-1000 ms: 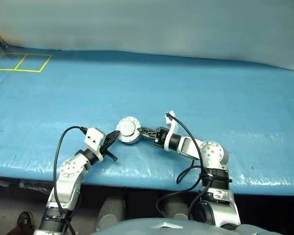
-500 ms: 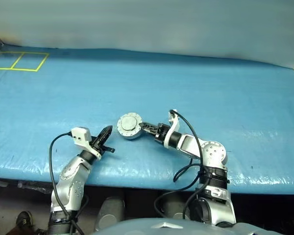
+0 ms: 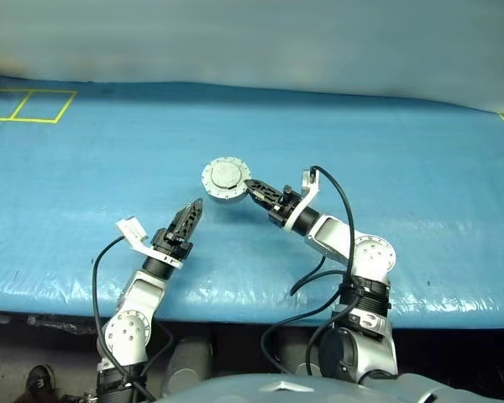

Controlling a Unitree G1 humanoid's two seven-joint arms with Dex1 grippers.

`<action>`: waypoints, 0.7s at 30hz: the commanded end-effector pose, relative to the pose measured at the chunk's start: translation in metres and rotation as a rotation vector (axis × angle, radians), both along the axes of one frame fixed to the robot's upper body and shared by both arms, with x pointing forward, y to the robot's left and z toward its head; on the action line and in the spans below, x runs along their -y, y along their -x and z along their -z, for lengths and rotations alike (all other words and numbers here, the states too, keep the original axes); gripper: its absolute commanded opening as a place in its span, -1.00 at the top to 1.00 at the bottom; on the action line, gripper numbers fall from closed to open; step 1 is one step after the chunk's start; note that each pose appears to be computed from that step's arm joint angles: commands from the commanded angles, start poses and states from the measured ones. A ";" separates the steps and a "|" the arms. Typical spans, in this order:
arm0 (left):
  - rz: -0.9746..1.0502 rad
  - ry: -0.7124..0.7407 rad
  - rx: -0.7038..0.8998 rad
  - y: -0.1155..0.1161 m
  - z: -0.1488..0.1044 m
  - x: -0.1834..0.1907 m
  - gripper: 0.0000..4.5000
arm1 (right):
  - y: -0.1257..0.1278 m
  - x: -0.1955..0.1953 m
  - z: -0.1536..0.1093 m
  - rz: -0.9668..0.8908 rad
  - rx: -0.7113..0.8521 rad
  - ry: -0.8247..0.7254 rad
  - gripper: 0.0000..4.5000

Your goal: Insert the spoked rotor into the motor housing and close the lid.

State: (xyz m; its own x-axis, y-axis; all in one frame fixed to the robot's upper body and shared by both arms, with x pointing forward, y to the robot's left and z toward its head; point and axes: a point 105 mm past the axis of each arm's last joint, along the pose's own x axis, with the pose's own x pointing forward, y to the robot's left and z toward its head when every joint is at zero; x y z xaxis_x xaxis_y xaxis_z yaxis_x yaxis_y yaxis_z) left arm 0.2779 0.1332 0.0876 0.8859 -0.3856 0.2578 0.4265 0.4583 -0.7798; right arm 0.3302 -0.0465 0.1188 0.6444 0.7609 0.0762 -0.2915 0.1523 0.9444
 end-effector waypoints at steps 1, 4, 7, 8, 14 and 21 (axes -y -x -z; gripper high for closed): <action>0.010 0.064 0.036 -0.001 -0.017 0.003 -0.99 | 0.004 -0.007 -0.044 -0.036 0.163 -0.089 0.44; 0.041 0.132 -0.002 -0.003 -0.016 0.007 -0.99 | 0.009 -0.009 -0.052 -0.061 0.195 -0.111 0.44; 0.087 0.194 -0.006 -0.003 -0.020 0.012 -0.99 | 0.014 -0.013 -0.051 -0.086 0.197 -0.103 0.44; 0.096 0.205 -0.005 -0.003 -0.022 0.014 -0.99 | 0.015 -0.014 -0.050 -0.091 0.195 -0.101 0.44; 0.197 0.266 0.011 -0.002 -0.032 0.029 -0.99 | 0.026 -0.029 -0.040 -0.152 0.176 -0.049 0.44; 0.175 0.247 0.012 -0.008 -0.031 0.031 -0.99 | 0.038 -0.038 -0.033 -0.203 0.176 -0.012 0.44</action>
State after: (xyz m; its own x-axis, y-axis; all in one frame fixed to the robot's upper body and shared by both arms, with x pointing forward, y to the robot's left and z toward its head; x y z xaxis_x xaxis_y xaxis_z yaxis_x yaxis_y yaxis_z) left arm 0.2838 0.1020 0.1122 0.8118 -0.4655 0.3526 0.4699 0.1624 -0.8676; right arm 0.3002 -0.0131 0.1287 0.4981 0.8628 0.0864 -0.3959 0.1376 0.9079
